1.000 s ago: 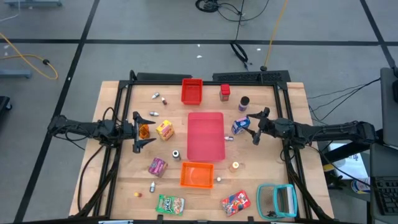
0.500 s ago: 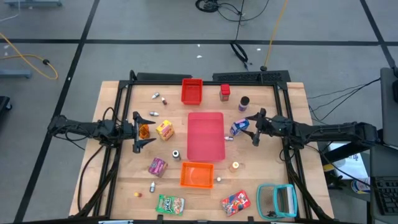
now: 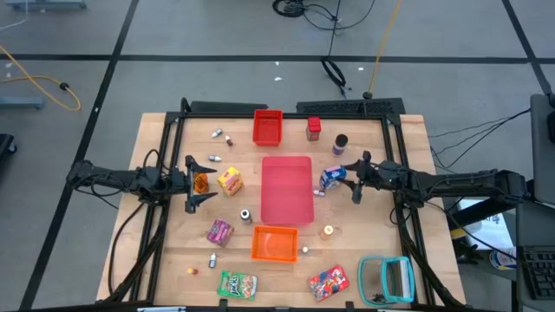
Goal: Pick & Place Kitchen Items
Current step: Put the blue cereal box into the pink bin
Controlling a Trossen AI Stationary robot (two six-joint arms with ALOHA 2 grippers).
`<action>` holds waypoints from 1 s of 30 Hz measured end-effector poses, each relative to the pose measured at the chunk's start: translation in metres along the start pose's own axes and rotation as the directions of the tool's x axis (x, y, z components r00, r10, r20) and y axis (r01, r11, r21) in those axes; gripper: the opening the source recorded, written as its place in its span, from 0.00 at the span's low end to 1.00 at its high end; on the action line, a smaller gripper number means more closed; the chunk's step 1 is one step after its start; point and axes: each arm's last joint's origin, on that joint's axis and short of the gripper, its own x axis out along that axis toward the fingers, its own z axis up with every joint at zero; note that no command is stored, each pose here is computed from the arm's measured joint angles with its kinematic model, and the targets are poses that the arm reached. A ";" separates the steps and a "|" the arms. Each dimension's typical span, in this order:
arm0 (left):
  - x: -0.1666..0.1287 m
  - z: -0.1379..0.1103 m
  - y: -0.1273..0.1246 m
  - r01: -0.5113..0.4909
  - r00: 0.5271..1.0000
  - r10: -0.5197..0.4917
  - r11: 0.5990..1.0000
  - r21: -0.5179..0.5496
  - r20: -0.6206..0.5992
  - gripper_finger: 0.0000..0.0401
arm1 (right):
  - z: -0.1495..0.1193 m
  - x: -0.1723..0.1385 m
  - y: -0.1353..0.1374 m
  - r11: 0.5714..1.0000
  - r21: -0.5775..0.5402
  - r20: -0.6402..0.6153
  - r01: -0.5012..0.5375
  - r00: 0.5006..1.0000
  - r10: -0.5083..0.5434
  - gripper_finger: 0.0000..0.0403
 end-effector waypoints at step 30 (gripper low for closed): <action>0.000 0.005 0.001 -0.007 0.999 0.009 0.998 -0.059 0.047 0.88 | 0.058 -0.002 -0.005 0.998 -0.004 0.118 0.068 0.991 -0.067 0.33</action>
